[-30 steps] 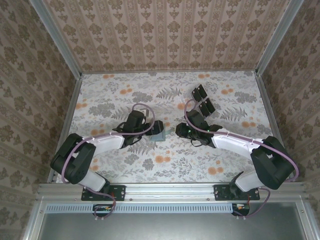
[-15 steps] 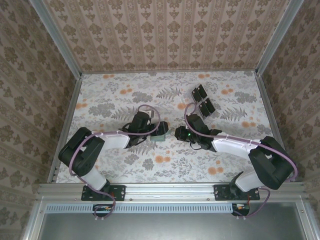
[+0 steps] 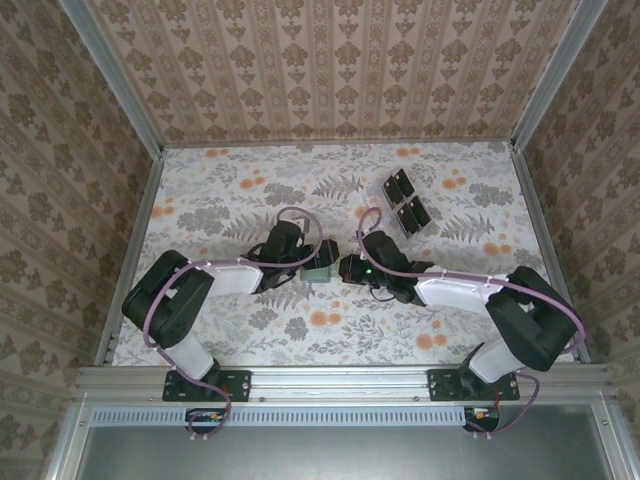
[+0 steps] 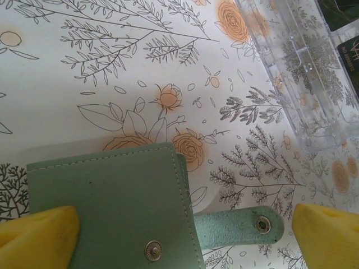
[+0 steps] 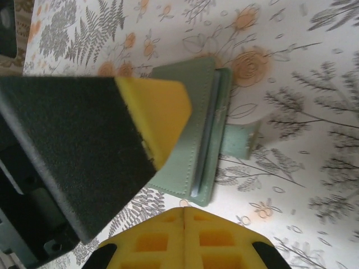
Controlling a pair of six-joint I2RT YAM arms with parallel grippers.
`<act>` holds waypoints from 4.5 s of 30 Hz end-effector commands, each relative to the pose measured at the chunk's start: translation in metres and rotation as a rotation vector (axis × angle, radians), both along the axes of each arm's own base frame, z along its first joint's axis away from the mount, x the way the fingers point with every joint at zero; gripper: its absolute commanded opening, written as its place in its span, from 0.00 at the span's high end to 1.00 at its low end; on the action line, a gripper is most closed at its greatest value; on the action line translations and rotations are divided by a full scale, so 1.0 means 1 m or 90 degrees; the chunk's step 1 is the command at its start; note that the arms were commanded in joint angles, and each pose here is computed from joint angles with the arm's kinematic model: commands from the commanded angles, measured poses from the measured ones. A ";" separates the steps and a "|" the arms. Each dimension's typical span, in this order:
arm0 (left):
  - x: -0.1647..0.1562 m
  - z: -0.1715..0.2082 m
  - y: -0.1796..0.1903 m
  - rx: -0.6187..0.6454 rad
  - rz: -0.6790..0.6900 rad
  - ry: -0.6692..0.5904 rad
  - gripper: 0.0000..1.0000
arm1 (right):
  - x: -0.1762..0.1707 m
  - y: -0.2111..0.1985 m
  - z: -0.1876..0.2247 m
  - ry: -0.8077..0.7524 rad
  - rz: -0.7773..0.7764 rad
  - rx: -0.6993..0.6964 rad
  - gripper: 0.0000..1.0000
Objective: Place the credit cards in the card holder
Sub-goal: Close the button on the card holder.
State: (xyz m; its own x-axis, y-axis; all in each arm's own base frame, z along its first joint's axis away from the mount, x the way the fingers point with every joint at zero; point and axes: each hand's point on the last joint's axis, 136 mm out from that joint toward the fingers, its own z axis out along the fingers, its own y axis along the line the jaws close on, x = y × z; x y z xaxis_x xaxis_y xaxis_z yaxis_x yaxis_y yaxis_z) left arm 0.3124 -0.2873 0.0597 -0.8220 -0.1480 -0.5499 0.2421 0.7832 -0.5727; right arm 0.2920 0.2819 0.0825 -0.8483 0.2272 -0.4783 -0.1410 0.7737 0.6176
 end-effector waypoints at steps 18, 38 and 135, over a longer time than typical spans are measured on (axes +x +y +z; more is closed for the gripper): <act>-0.009 -0.026 0.009 -0.049 0.055 0.065 0.00 | 0.018 0.036 -0.039 -0.025 -0.035 0.029 1.00; 0.018 0.019 0.075 0.226 0.018 0.048 0.00 | 0.009 0.026 -0.077 0.040 -0.033 -0.029 1.00; 0.000 -0.068 0.087 0.304 0.019 0.090 0.00 | 0.047 -0.016 -0.036 0.178 -0.019 -0.210 0.86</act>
State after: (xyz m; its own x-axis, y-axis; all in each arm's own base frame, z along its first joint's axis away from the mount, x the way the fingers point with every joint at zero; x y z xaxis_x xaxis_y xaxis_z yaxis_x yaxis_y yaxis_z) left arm 0.3445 -0.2057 0.0251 -0.8218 0.0487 -0.5677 0.1725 0.9708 -0.1664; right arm 0.3415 0.2658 0.0561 -0.9442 0.1160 -0.3083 0.0046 0.9405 0.3399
